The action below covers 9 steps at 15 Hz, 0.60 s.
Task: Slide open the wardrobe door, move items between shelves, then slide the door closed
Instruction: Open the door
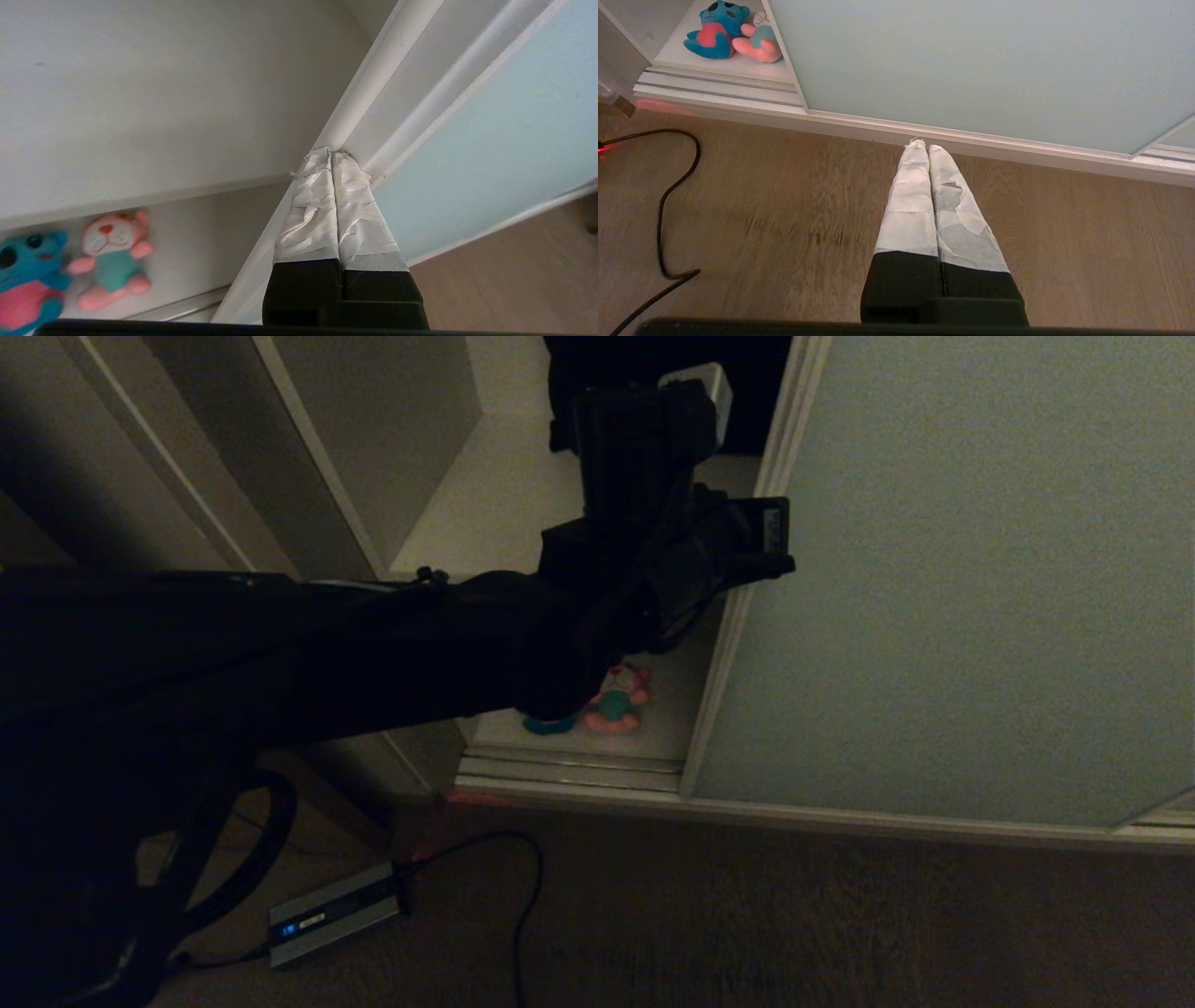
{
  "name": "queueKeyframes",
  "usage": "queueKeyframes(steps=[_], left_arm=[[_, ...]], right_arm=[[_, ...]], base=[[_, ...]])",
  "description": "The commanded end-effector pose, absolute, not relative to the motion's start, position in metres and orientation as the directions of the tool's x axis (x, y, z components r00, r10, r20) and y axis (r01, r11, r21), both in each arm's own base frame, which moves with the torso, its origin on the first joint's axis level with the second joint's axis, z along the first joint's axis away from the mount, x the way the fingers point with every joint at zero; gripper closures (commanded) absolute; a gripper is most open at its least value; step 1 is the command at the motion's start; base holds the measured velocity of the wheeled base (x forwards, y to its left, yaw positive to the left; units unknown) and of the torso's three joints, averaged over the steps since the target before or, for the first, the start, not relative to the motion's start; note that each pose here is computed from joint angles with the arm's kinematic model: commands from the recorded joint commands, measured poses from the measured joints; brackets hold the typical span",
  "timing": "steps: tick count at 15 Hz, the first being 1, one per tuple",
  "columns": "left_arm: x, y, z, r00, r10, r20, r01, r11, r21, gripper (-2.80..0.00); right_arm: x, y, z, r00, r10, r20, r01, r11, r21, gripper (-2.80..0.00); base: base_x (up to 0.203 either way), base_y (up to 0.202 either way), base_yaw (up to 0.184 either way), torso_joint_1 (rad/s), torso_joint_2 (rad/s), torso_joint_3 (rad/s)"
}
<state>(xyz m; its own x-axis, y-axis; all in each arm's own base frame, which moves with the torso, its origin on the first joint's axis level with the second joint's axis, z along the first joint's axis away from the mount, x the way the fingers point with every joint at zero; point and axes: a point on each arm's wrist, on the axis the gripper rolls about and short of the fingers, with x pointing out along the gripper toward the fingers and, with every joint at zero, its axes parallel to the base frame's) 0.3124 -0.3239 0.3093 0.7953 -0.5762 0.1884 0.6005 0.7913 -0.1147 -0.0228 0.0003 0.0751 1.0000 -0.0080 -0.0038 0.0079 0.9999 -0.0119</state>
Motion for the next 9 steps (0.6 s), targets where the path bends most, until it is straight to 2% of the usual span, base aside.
queueKeyframes(steps=[1,5,9], left_arm=[[0.313,-0.330,0.303,0.770,-0.612,0.182,0.634,0.767,-0.104,0.00],[0.319,-0.344,0.288,0.729,-0.643,0.235,0.670,0.740,-0.053,0.00],[0.310,-0.349,0.292,0.705,-0.666,0.245,0.695,0.717,-0.054,0.00]], right_arm=[[-0.022,0.000,0.074,1.000,-0.008,-0.011,0.008,1.000,-0.012,0.00],[-0.022,0.000,0.074,1.000,-0.008,-0.009,0.008,1.000,-0.012,0.00],[-0.022,0.000,0.074,1.000,-0.008,-0.009,0.008,1.000,-0.012,0.00]], base=[[0.000,0.000,0.000,0.000,0.00,0.000],[0.000,0.000,0.000,0.000,0.00,0.000],[0.000,0.000,0.000,0.000,0.00,0.000]])
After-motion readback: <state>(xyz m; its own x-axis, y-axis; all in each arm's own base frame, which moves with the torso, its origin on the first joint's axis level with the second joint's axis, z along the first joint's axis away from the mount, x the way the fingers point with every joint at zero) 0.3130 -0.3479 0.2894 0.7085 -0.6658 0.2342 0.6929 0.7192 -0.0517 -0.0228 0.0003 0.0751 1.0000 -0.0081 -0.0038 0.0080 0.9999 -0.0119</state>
